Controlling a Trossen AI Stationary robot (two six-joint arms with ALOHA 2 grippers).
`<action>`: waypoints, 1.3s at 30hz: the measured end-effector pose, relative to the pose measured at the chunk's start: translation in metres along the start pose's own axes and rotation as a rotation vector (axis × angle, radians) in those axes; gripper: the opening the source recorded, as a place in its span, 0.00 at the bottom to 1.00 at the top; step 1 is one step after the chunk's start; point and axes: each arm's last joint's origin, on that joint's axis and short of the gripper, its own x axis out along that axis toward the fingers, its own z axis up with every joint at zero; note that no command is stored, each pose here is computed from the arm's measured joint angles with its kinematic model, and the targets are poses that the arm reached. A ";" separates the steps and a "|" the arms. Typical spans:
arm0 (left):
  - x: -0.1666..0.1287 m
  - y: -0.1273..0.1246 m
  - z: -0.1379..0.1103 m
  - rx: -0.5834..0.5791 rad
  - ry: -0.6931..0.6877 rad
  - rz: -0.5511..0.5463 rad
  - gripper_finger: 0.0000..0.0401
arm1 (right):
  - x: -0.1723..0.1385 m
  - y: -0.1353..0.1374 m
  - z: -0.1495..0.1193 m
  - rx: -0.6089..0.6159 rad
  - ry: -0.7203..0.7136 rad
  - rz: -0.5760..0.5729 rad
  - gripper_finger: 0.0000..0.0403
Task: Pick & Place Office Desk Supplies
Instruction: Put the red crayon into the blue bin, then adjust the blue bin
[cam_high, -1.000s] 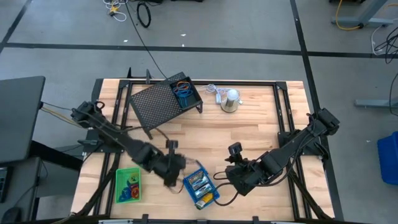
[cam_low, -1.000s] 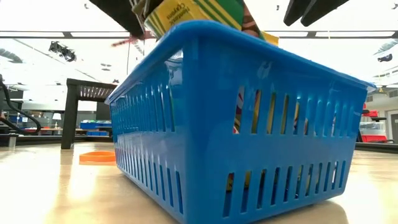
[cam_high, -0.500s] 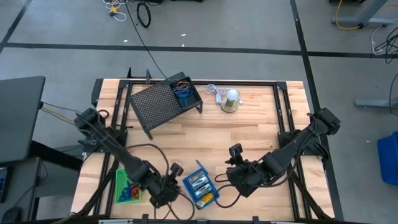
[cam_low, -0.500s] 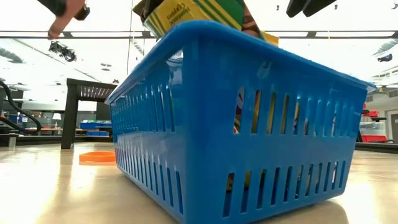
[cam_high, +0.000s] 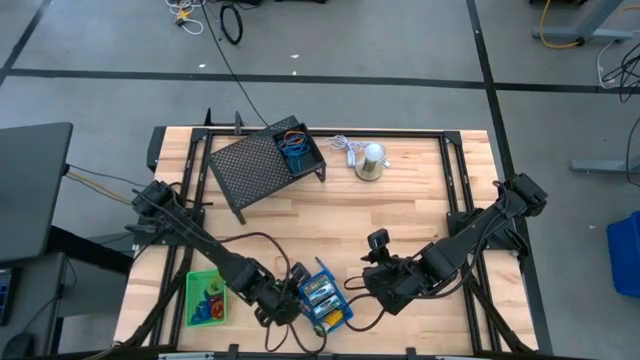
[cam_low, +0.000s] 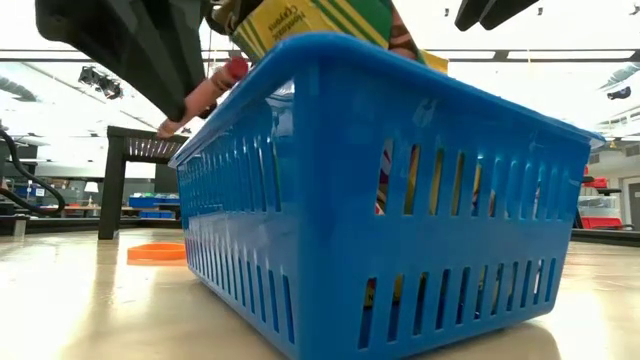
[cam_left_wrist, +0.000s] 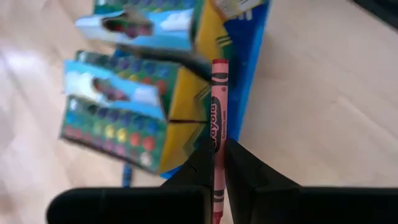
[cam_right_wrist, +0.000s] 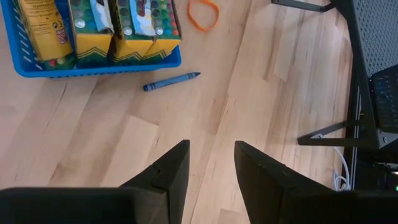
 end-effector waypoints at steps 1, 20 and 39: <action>0.001 0.001 0.000 0.003 -0.003 -0.010 0.04 | 0.000 0.000 0.000 0.000 0.000 0.000 0.33; 0.024 0.021 -0.009 0.016 0.005 -0.090 0.15 | 0.000 0.000 0.001 0.004 -0.006 0.001 0.33; -0.014 0.009 -0.006 -0.200 0.031 -0.033 0.46 | 0.001 0.000 0.005 0.030 -0.041 0.024 0.34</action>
